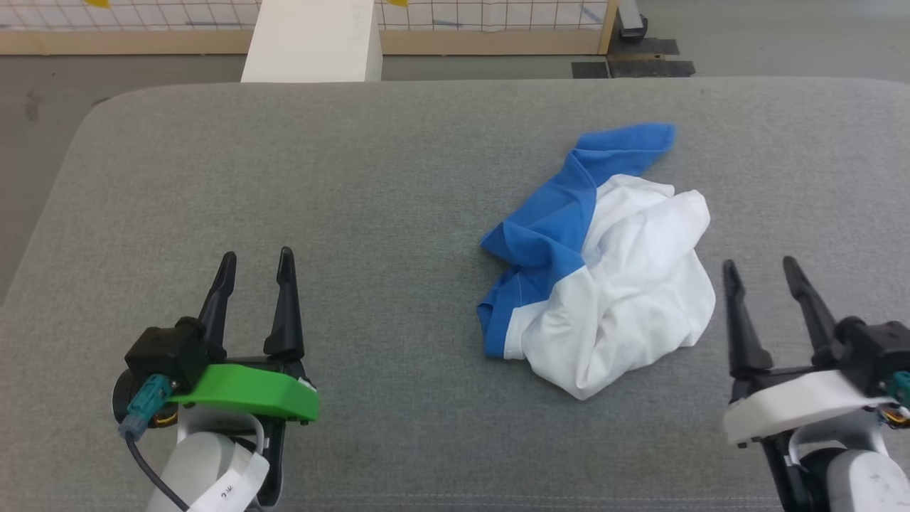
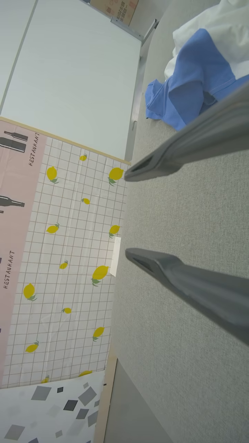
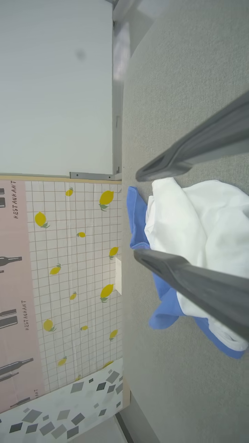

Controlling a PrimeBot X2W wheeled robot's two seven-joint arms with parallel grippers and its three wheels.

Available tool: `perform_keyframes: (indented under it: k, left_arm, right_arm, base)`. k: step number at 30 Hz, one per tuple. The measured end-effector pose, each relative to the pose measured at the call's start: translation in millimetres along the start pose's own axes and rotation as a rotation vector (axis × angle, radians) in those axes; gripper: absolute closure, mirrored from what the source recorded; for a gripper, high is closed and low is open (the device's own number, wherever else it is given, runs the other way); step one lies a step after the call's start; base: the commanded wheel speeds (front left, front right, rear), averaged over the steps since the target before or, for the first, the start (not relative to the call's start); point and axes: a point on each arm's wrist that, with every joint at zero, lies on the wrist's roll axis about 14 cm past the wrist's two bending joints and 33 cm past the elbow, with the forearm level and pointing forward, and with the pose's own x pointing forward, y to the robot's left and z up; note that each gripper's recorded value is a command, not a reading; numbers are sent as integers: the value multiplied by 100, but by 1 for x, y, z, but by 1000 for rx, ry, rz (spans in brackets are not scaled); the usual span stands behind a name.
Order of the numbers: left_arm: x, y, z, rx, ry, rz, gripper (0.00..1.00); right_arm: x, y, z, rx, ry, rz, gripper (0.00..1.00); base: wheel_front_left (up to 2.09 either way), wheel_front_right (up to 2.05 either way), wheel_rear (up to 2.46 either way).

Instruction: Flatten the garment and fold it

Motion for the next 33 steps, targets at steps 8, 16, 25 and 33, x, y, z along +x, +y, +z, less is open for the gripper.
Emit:
perform_keyframes:
  k: [8, 16, 25, 33]
  left_arm:
    - [-1, 6, -4, -3, -1, 24, 0]
    - [2, 16, -14, -27, 15, 55, 0]
    - [-7, 35, -22, -33, 41, 109, 0]
    - [-13, 43, -12, -28, 18, 134, 0]
  right_arm:
    - [39, 83, -9, -120, 136, 242, 0]
    - [80, 121, -64, -340, 492, 358, 0]
    - [86, 128, -116, -461, 779, 415, 100]
    - [130, 79, -31, -204, 432, 213, 100]
  base:
    - [0, 0, 0]
    - [0, 0, 0]
    - [0, 0, 0]
    - [0, 0, 0]
